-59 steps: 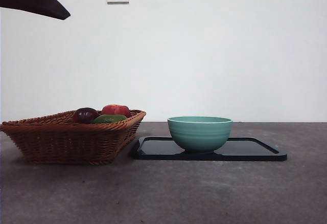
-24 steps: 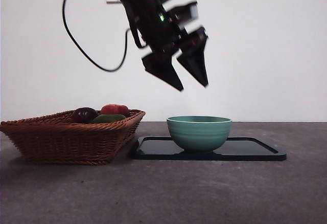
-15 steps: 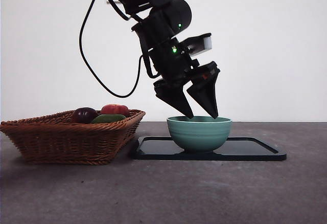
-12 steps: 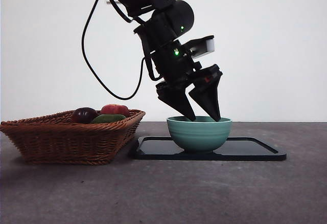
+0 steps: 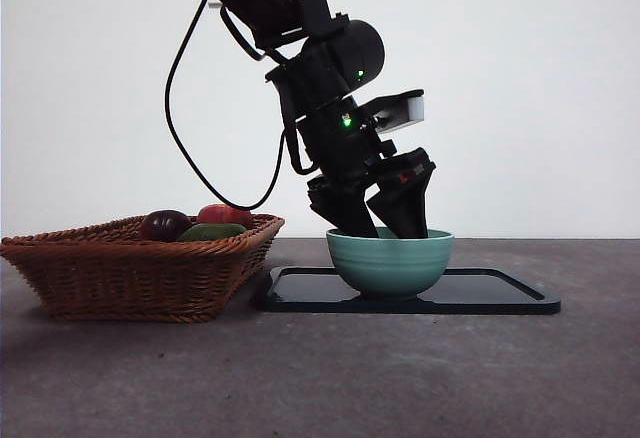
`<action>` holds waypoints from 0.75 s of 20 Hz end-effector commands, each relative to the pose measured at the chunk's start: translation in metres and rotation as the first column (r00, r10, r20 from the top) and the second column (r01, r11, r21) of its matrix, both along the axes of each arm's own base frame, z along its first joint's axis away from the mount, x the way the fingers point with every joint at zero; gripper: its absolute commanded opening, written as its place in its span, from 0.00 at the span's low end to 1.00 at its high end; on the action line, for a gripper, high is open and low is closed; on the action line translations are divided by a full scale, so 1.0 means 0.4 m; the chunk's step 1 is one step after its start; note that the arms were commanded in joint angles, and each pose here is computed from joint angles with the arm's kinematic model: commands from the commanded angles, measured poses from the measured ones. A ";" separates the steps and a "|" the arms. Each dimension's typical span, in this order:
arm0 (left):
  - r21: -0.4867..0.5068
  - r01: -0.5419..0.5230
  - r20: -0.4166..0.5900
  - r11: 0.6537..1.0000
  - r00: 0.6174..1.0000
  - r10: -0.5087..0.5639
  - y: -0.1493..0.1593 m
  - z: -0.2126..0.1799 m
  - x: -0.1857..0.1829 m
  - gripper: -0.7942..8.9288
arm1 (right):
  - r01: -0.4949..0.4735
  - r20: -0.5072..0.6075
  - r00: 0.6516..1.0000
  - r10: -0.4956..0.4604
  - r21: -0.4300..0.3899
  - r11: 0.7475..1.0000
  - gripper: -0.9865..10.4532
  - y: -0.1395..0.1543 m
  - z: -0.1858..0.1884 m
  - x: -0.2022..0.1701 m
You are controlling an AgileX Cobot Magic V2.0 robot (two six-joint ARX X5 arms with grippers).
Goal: Pick up the wifruite, put it on the bowl, pick up the plate, put it on desk
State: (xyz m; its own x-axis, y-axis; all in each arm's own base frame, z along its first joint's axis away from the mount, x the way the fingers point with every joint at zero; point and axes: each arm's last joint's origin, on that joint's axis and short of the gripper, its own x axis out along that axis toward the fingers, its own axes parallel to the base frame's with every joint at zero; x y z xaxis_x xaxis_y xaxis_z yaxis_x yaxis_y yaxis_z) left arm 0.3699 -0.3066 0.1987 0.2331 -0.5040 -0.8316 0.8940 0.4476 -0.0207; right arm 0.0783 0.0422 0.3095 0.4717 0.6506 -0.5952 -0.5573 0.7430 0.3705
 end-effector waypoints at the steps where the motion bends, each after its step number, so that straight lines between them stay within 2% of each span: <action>1: 0.000 0.023 0.009 1.000 1.000 -0.023 -0.021 -0.011 0.004 0.50 | -0.003 0.006 1.000 0.003 0.008 1.000 0.25 0.002 0.004 0.001; 5: 0.003 0.025 0.012 1.000 1.000 -0.025 -0.021 -0.012 0.005 0.49 | -0.005 0.008 1.000 0.005 0.007 1.000 0.25 0.002 0.004 0.001; 12: 0.045 0.009 0.018 0.999 1.000 -0.010 -0.017 -0.016 0.002 0.30 | -0.008 0.012 1.000 0.008 0.004 1.000 0.25 0.002 0.004 0.001; 15: 0.045 0.006 0.014 0.999 1.000 -0.007 -0.018 -0.014 0.001 0.30 | -0.008 0.012 1.000 0.008 0.004 1.000 0.25 0.002 0.004 0.001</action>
